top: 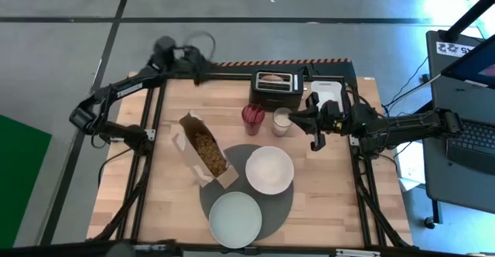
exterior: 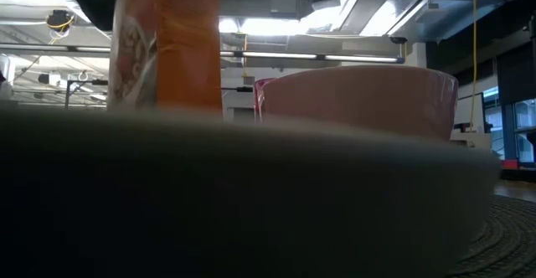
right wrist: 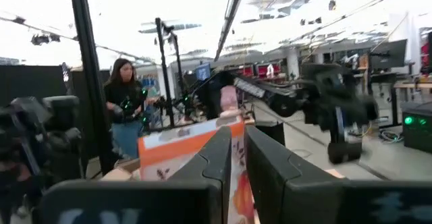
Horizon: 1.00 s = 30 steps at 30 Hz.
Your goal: Arrange a breakfast setting
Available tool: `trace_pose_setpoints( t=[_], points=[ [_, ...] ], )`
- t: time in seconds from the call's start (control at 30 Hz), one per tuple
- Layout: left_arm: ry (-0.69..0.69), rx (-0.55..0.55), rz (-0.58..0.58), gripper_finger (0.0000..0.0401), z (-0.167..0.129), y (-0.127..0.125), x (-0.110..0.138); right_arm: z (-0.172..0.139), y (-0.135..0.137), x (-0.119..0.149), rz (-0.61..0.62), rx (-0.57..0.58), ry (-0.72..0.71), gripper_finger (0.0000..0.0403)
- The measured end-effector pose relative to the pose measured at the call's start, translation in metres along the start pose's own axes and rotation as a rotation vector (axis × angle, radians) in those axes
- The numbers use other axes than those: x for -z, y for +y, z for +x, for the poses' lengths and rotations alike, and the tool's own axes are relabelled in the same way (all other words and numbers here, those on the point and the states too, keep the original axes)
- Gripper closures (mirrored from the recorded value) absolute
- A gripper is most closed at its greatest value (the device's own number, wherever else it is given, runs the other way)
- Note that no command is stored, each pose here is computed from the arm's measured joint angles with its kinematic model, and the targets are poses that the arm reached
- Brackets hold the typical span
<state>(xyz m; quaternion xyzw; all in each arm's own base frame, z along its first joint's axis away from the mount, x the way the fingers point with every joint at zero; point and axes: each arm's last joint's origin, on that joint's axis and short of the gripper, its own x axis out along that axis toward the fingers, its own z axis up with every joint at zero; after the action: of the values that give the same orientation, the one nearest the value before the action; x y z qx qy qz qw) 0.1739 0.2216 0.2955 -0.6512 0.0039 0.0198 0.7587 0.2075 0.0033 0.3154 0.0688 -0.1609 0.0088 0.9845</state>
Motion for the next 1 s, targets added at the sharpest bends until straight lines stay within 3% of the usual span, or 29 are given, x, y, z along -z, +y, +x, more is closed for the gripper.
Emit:
trace_pose_setpoints(
  t=[0.17, 0.3, 0.4, 0.5, 0.73, 1.0],
  points=[
    [-0.216, 0.308, 0.312, 0.0077, -0.019, -0.068, 0.017, 0.0, 0.0, -0.006, 0.003, 0.032, -0.061, 0.0356],
    [-0.275, 0.507, 0.54, 0.0077, -0.031, -0.112, 0.058, 0.0, -0.001, -0.008, -0.001, 0.057, -0.092, 0.0356],
    [-0.3, 0.582, 0.61, 0.0077, -0.033, -0.13, 0.088, -0.001, -0.002, -0.009, -0.003, 0.087, -0.102, 0.0356],
    [-0.287, 0.64, 0.57, 0.0077, -0.027, -0.14, 0.114, -0.001, -0.003, -0.009, -0.021, 0.132, -0.105, 0.0356],
    [-0.091, 0.794, 0.469, 0.0077, -0.008, -0.153, 0.179, -0.001, -0.005, -0.014, -0.019, 0.205, -0.149, 0.0356],
    [-0.247, 0.755, 0.48, 0.0077, -0.015, -0.167, 0.237, 0.011, -0.003, -0.029, -0.104, 0.247, -0.121, 0.0356]
  ],
)
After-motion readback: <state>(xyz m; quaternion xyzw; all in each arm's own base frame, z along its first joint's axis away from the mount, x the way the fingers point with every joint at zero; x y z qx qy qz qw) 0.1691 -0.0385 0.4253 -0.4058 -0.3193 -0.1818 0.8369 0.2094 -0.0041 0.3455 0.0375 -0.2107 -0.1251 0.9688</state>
